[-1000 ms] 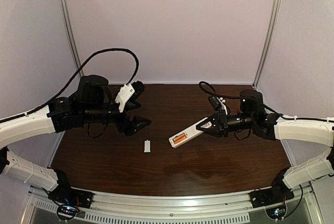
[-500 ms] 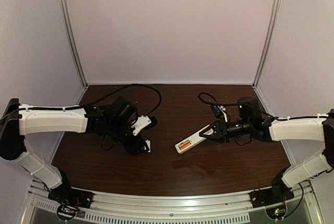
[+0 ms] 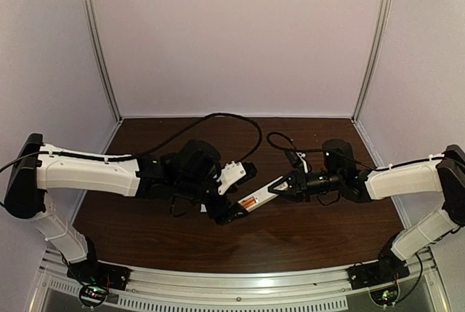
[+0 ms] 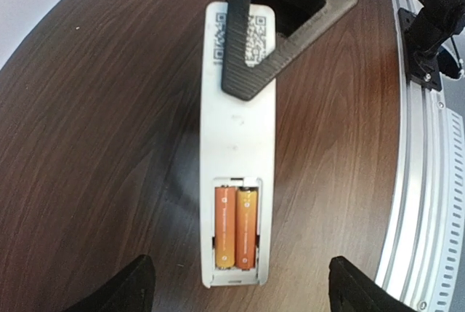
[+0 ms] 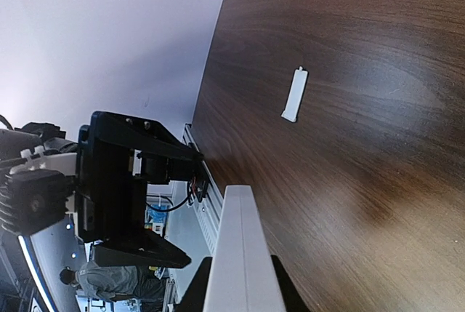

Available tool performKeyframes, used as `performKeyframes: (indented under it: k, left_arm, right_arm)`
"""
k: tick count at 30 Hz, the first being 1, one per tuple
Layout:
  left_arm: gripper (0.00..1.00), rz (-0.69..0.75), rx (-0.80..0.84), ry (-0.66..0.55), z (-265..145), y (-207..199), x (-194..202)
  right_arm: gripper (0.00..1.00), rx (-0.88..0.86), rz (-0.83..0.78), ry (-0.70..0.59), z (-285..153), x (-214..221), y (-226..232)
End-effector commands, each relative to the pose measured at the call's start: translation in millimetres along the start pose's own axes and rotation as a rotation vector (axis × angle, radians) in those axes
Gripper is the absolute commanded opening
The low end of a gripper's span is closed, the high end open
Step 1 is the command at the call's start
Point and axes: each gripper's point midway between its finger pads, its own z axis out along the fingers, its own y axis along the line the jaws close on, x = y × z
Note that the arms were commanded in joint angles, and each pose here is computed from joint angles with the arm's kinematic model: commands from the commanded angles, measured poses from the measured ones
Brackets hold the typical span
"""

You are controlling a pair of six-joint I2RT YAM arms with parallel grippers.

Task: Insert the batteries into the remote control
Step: Pass from the right arm to the left

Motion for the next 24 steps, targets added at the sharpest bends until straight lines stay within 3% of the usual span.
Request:
performKeyframes:
  k: [1,13,20,24]
  left_arm:
    - [0.83,0.004,-0.036,-0.038,13,3,-18]
    - [0.61,0.054,-0.105,0.014,34,13,-15]
    - [0.58,0.086,-0.11,0.004,42,6,-27]
    - [0.49,0.089,-0.114,-0.002,45,7,-32]
  right_arm:
    - [0.0,-0.045,-0.023,-0.028,4,-5,14]
    - [0.0,-0.077,-0.007,-0.013,9,0,21]
    - [0.0,-0.078,0.003,-0.009,15,1,19]
    - [0.0,-0.077,0.006,-0.003,16,3,17]
